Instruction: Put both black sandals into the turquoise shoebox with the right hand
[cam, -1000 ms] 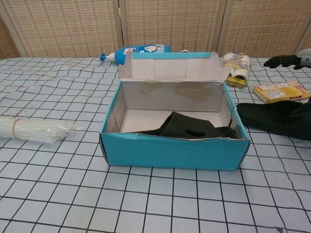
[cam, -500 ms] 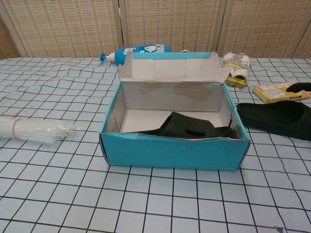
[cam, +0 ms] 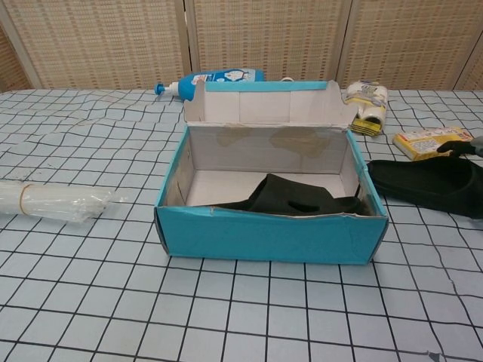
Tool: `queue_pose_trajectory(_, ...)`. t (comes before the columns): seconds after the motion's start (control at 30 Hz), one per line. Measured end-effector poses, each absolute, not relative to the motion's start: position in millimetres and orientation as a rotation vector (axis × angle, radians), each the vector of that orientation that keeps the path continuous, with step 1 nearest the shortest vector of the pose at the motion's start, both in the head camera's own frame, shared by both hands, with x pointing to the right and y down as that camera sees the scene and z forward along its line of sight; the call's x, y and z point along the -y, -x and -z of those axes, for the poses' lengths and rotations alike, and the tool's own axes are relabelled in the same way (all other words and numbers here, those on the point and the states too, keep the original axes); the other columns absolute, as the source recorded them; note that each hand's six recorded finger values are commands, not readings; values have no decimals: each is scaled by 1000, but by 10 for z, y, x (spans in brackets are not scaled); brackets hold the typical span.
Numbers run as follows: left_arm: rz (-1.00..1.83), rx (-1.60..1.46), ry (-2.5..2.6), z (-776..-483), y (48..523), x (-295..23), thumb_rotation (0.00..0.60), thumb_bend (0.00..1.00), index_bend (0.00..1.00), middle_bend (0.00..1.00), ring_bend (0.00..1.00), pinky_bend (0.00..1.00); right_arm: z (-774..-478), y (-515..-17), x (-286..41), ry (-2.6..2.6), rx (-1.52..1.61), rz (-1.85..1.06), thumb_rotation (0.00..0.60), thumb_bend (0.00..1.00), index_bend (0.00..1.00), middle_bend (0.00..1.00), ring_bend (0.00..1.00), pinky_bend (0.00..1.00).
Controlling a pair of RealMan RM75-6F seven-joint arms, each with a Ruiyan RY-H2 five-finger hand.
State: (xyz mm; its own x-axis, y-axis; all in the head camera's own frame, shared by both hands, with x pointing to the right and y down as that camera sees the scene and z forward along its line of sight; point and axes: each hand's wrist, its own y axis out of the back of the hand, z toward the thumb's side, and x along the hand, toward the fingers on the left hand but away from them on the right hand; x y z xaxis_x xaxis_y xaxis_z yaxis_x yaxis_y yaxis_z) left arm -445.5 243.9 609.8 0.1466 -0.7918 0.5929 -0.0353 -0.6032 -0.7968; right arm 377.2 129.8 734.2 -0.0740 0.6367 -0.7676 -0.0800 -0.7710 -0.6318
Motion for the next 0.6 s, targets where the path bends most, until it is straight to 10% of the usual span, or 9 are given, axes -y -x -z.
queue_pose_trajectory(0.3,1515,-791,1789,-6099,4453,-2440,600,402,276,184,166,345,-7327,-3780,-1291,1661,621,-1858,600,0,426,458,318,479)
queue_pose_trajectory(0.6,1517,-789,1790,-6104,4451,-2441,600,401,276,184,166,346,-7054,-3751,-1238,1581,706,-1776,600,0,495,518,368,517)
